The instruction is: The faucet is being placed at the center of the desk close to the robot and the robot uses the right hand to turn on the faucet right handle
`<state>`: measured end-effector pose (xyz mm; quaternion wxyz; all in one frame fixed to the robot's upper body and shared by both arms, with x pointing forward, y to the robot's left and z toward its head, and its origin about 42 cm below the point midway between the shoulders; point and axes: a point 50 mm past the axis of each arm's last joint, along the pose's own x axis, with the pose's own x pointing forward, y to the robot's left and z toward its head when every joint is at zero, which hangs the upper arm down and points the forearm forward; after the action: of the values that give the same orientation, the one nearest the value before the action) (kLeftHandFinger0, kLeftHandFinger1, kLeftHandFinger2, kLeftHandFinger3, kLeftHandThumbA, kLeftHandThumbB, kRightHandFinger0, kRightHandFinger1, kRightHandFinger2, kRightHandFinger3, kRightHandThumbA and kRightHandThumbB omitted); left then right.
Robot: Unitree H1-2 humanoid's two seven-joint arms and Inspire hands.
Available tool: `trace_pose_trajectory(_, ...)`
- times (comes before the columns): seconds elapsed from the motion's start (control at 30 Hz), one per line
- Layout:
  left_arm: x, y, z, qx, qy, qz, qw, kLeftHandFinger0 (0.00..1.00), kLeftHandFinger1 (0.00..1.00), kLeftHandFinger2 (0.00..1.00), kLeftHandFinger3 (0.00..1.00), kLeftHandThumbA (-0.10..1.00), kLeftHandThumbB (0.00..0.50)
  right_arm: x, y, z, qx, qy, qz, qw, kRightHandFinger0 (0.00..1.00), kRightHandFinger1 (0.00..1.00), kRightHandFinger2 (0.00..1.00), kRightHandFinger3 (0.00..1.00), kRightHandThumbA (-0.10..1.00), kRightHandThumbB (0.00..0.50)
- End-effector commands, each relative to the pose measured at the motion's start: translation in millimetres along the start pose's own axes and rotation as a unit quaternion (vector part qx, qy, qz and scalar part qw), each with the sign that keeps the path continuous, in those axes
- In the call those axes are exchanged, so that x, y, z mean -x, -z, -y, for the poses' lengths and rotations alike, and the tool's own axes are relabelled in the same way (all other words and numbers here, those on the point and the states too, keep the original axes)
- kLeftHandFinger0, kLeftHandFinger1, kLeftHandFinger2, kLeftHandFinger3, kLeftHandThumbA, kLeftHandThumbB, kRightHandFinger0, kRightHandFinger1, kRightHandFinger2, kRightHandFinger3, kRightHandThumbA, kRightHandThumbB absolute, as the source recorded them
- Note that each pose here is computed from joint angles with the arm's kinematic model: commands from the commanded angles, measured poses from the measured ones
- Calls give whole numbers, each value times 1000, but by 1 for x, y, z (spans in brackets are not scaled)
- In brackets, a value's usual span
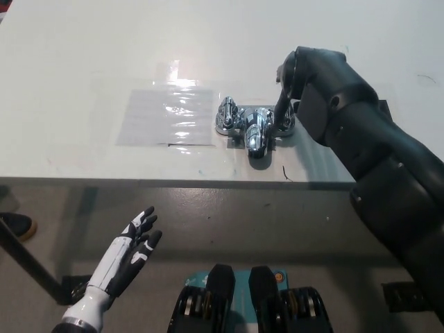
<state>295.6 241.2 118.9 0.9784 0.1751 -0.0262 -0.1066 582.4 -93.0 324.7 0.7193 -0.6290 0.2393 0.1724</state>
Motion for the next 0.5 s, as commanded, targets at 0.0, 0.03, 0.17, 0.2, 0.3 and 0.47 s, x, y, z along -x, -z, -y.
trace_pose_trajectory(0.0, -3, -14, -5, -13, 8, 30, 999, 1000, 1000, 1000, 1000, 893, 433, 13, 9, 38, 2, 26, -3, 1000, 1000, 1000, 1000, 1000, 1000, 226)
trace_pose_trajectory(0.03, -4, -15, -5, -14, 8, 30, 999, 1000, 1000, 1000, 1000, 893, 438, 12, 12, 38, -5, 36, -5, 999, 1000, 1000, 1000, 1000, 1000, 240)
trace_pose_trajectory(0.17, -4, -17, -7, -16, 5, 31, 999, 1000, 1000, 1000, 1000, 901, 433, 8, 18, 36, -13, 64, -18, 998, 1000, 1000, 1000, 1000, 1000, 267)
trace_pose_trajectory(0.2, -4, -17, -7, -17, 4, 31, 999, 1000, 1000, 1000, 1000, 902, 432, 8, 19, 35, -15, 61, -19, 998, 1000, 1000, 1000, 1000, 1000, 259)
trace_pose_trajectory(0.3, -4, -17, -7, -15, 4, 33, 999, 1000, 1000, 1000, 1000, 896, 431, 6, 22, 32, -10, 49, -20, 999, 1000, 1000, 1000, 1000, 1000, 229)
trace_pose_trajectory(0.47, -5, -17, -7, -17, 4, 36, 999, 1000, 1000, 1000, 1000, 899, 420, 0, 27, 25, -8, 66, -17, 998, 1000, 1000, 1000, 1000, 1000, 232)
